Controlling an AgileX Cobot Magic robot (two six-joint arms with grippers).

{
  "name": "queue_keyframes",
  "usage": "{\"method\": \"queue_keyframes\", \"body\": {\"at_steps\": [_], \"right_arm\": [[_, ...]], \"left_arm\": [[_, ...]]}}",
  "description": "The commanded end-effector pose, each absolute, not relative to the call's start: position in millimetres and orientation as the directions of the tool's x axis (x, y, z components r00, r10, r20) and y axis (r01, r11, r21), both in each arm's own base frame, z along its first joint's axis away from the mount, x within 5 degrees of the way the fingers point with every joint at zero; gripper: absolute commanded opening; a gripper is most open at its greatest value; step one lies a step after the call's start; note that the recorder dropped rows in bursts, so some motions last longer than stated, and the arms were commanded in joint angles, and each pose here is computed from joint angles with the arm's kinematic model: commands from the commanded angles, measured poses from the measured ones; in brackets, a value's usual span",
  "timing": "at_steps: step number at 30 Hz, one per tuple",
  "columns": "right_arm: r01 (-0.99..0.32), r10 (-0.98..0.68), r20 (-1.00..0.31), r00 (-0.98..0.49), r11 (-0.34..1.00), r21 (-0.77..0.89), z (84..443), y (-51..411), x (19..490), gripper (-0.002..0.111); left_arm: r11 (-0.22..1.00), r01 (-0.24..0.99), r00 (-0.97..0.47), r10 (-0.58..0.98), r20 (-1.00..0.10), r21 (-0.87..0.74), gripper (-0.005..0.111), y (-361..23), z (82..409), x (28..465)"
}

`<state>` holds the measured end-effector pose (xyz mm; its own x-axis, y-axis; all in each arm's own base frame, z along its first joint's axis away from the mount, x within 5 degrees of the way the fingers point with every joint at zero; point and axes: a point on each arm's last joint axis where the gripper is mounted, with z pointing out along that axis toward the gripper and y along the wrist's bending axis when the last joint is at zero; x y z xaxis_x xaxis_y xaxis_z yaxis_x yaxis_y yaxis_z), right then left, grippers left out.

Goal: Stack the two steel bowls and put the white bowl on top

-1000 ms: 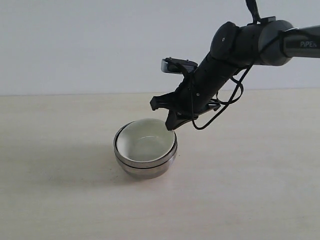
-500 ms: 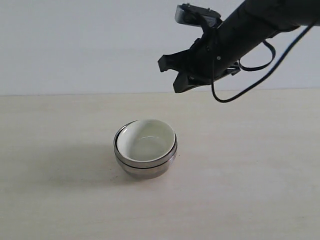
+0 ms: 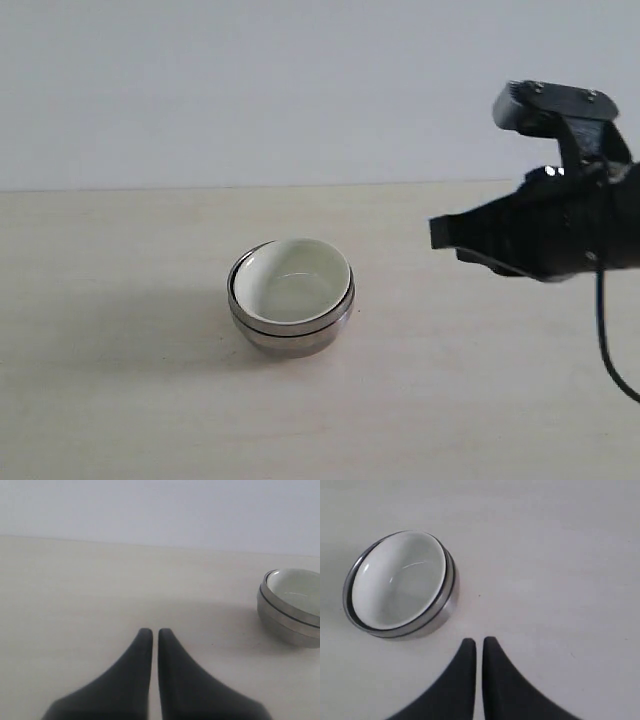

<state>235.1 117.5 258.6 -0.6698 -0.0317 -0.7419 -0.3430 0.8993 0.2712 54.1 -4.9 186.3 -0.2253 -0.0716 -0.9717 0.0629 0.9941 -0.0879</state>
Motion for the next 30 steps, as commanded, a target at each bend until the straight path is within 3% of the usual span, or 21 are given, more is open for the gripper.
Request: {"method": "queue_keyframes", "body": {"at_steps": [1,13,25,30], "right_arm": [[-0.309,0.036,-0.785,-0.618,0.907,0.285,255.0,98.1,200.6,0.000],[-0.245,0.187,-0.726,-0.662,0.862,0.445,239.7,74.0,134.2,0.000],[-0.259,0.213,-0.767,-0.605,0.859,0.442,247.0,70.3,131.1,0.000],[-0.307,0.143,-0.809,-0.570,0.877,0.371,247.5,69.9,132.3,0.000]], "left_arm": [[0.994,0.060,-0.223,-0.072,-0.972,-0.087,0.004,-4.7,185.4,54.1],[0.994,0.060,-0.223,-0.072,-0.972,-0.087,0.004,-4.7,185.4,54.1],[0.994,0.060,-0.223,-0.072,-0.972,-0.087,0.004,-4.7,185.4,54.1],[0.994,0.060,-0.223,-0.072,-0.972,-0.087,0.004,-4.7,185.4,54.1]]}}
